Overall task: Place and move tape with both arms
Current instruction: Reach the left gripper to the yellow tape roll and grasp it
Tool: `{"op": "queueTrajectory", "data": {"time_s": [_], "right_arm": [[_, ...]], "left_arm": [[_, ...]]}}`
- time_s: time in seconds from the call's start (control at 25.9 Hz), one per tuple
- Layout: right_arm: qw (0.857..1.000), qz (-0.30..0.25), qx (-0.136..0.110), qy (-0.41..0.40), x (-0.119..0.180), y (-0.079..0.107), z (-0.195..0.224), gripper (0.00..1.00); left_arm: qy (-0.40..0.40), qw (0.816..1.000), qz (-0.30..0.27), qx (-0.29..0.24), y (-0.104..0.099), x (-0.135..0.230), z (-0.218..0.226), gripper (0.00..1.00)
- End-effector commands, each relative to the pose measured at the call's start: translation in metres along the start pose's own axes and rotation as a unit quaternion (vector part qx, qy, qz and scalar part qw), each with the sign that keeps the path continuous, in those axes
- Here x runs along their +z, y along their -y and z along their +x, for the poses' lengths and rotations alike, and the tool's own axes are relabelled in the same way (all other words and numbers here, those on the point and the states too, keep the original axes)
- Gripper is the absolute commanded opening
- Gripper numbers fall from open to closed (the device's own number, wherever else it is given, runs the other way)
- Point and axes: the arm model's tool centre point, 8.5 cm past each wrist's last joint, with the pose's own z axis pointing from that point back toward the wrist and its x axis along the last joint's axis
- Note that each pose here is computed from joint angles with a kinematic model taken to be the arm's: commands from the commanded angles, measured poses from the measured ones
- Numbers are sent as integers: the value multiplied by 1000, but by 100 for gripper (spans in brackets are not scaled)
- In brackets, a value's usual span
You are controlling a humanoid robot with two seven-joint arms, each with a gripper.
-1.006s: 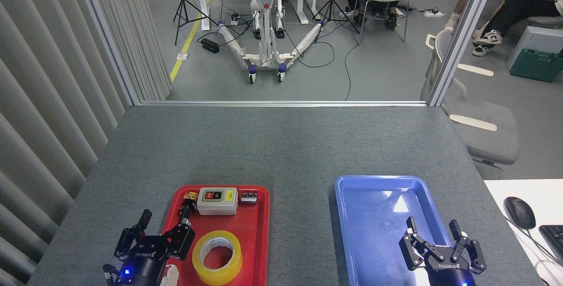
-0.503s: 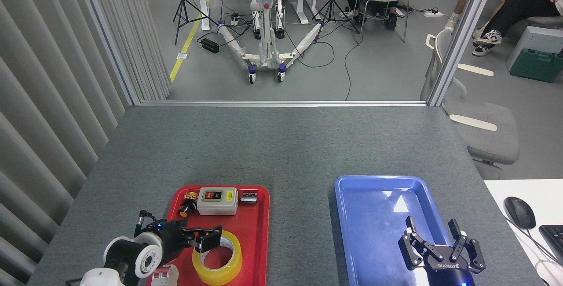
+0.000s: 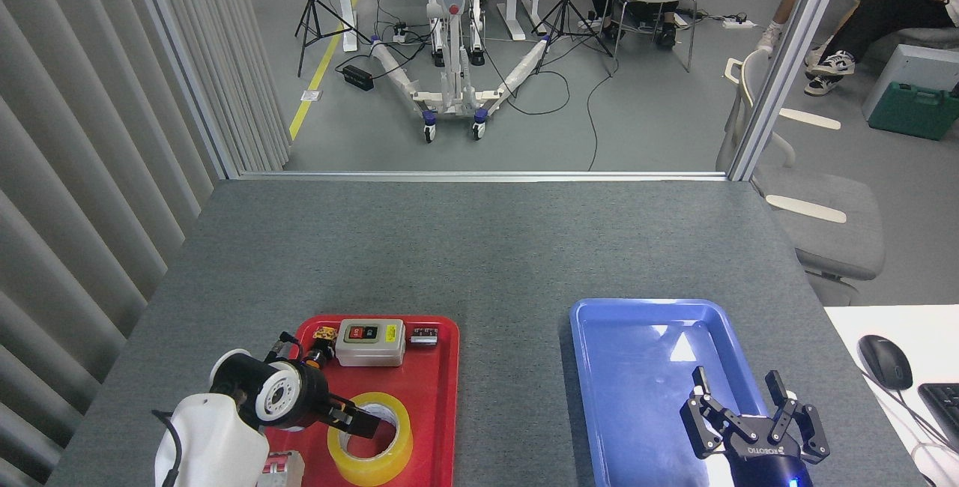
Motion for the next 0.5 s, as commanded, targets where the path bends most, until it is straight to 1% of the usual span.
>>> {"op": "queueTrajectory", "data": {"time_s": [0.0, 0.04, 0.08, 0.12, 0.15, 0.19, 0.23, 0.31, 0.35, 0.46], "right_arm": [[1000, 1, -3, 3, 0, -1, 2, 100], [1000, -1, -4, 3, 1, -1, 3, 100], [1000, -1, -6, 5, 2, -2, 4, 100], [1000, 3, -2, 10, 3, -4, 7, 100], [1000, 5, -2, 15, 3, -5, 9, 100], [1000, 4, -4, 19, 3, -5, 11, 100], [1000, 4, -2, 22, 3, -4, 12, 100], [1000, 4, -3, 27, 3, -4, 13, 100], [1000, 6, -4, 29, 3, -5, 14, 100], [999, 7, -6, 41, 3, -5, 17, 100]], "left_arm": [[0, 1000, -26, 9, 6, -8, -5, 82], [2, 999, -40, 15, 8, -13, -8, 80], [2, 999, -51, 17, 9, -15, -10, 80], [3, 998, -64, 21, 9, -16, -13, 79], [3, 997, -72, 22, 11, -17, -14, 75], [4, 997, -75, 21, 11, -17, -13, 67], [5, 997, -75, 20, 10, -16, -13, 55], [14, 997, -76, 21, 11, -17, -11, 16], [22, 997, -72, 26, 10, -16, -11, 0], [82, 995, -42, 37, 6, -12, -6, 0]]}}
